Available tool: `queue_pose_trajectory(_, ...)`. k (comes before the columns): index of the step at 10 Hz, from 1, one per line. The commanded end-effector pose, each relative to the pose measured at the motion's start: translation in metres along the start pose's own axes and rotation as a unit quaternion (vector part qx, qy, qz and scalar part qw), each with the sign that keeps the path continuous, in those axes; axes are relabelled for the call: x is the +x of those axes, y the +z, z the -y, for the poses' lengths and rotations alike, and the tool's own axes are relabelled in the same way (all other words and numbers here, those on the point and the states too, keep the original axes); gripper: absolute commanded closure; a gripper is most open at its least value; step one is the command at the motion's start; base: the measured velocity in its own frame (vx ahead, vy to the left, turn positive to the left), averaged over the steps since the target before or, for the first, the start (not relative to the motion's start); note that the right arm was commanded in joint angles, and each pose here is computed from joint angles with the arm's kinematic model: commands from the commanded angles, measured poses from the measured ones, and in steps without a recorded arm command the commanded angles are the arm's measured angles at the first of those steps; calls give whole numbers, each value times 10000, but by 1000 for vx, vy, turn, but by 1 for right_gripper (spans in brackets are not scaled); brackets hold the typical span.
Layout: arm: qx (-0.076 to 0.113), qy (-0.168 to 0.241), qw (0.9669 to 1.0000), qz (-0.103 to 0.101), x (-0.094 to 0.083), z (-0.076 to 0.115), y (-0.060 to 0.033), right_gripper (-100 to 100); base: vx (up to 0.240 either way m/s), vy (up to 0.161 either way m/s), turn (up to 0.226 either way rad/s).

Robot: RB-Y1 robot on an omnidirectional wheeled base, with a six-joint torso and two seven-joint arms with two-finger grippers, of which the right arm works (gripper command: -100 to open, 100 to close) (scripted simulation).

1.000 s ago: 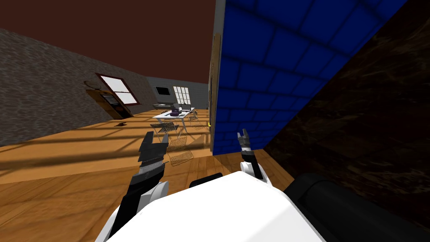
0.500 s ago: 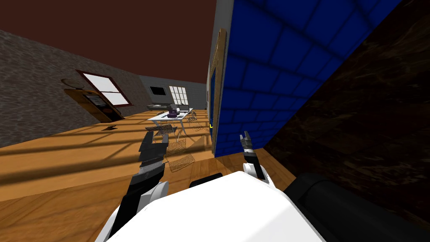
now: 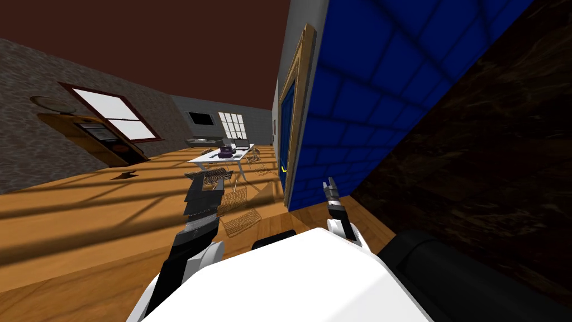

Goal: Push the door open

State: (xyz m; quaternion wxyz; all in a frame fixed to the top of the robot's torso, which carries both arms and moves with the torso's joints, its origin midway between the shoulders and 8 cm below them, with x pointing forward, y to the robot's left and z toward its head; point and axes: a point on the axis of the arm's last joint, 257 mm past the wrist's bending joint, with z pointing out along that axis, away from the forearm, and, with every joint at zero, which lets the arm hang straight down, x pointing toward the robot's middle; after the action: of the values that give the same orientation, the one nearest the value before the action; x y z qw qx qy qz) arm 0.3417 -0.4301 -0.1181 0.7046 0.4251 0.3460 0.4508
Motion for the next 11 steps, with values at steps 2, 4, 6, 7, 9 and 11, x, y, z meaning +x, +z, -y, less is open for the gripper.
queue_pose_trajectory(2,146,-181,9996,152,-240,152,-53,-100,140,150,-101)
queue_pose_trajectory(4,263,-315,9987,290,-432,273,-109,-100,141,197,-107)
queue_pose_trajectory(6,379,-446,9973,435,-629,385,-173,-100,135,233,-117)
queue_pose_trajectory(7,436,-509,9964,510,-729,438,-208,-100,159,201,-119)
queue_pose_trajectory(9,550,-628,9942,676,-934,543,-288,-100,140,181,-107)
queue_pose_trajectory(11,662,-741,9914,847,-1141,638,-376,-100,154,189,-113)
